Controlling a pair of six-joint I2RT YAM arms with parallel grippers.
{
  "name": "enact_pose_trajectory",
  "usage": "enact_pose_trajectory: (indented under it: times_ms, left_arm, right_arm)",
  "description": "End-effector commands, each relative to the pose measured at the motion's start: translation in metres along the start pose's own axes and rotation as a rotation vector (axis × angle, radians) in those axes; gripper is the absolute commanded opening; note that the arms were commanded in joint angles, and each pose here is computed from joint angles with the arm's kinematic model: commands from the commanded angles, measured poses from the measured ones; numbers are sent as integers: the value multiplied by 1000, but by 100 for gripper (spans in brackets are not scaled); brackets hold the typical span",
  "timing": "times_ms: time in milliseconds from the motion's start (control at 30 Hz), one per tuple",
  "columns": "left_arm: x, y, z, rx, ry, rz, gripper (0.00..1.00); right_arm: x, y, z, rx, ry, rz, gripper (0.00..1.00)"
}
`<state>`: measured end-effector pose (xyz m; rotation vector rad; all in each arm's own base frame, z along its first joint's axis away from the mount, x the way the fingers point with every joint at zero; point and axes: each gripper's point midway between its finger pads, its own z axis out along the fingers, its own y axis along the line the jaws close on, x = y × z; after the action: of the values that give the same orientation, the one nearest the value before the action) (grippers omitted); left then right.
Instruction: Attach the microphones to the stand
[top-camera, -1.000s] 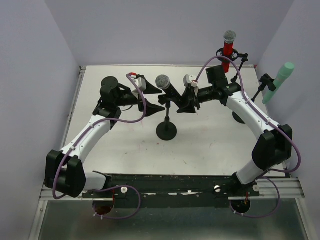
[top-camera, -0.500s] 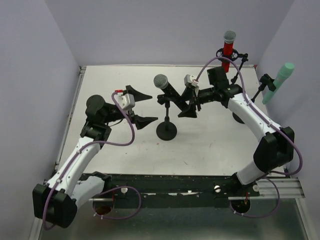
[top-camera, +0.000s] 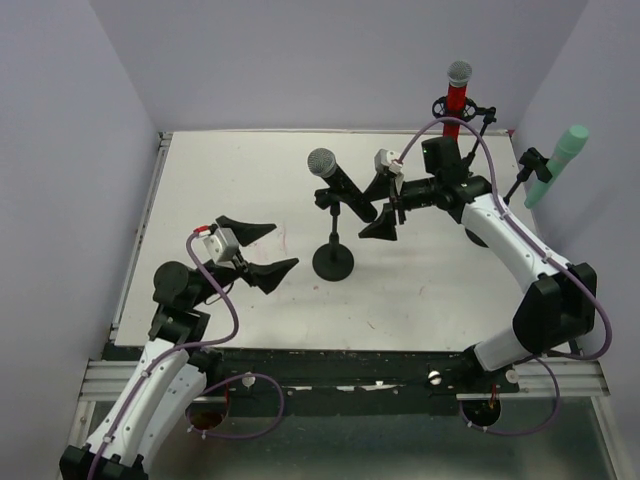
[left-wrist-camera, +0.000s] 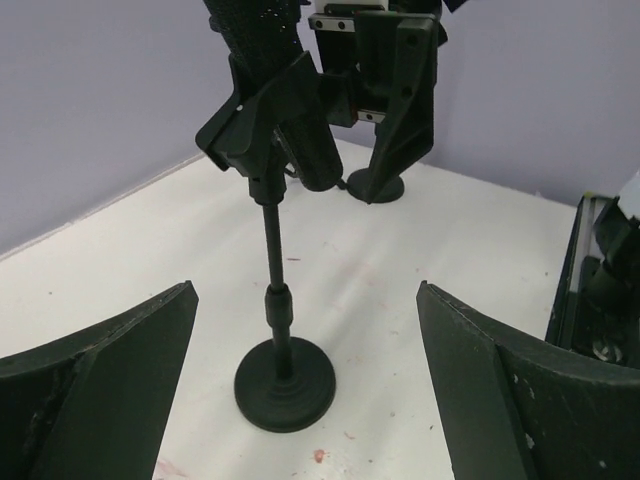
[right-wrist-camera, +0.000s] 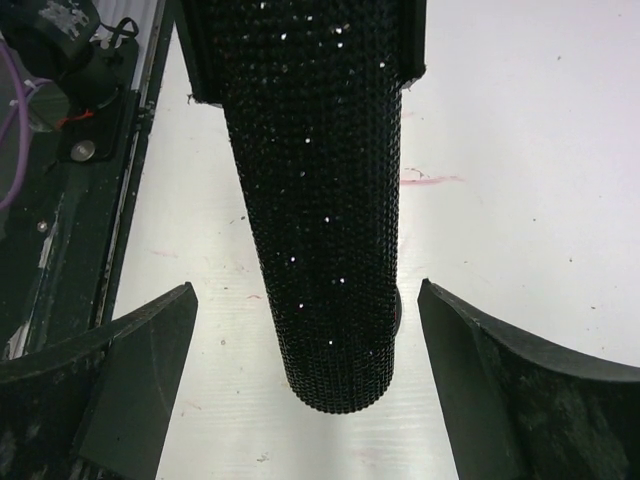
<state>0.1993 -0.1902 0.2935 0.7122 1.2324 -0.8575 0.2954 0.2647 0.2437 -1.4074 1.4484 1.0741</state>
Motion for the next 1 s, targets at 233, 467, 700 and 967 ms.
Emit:
enact_pose_trajectory:
  times_ms: [233, 467, 700, 967]
  left_arm:
    - [33, -6, 6, -4, -32, -267, 99]
    - [62, -12, 15, -36, 69, -140, 98]
    - [63, -12, 19, -42, 54, -114, 98]
    - [62, -9, 26, -62, 63, -39, 99]
  right_arm:
    - [-13, 4, -19, 38, -67, -20, 100]
    - [-10, 2, -33, 50, -90, -9, 100]
    - [0, 5, -42, 92, -67, -40, 100]
    - [0, 9, -62, 174, -56, -86, 100]
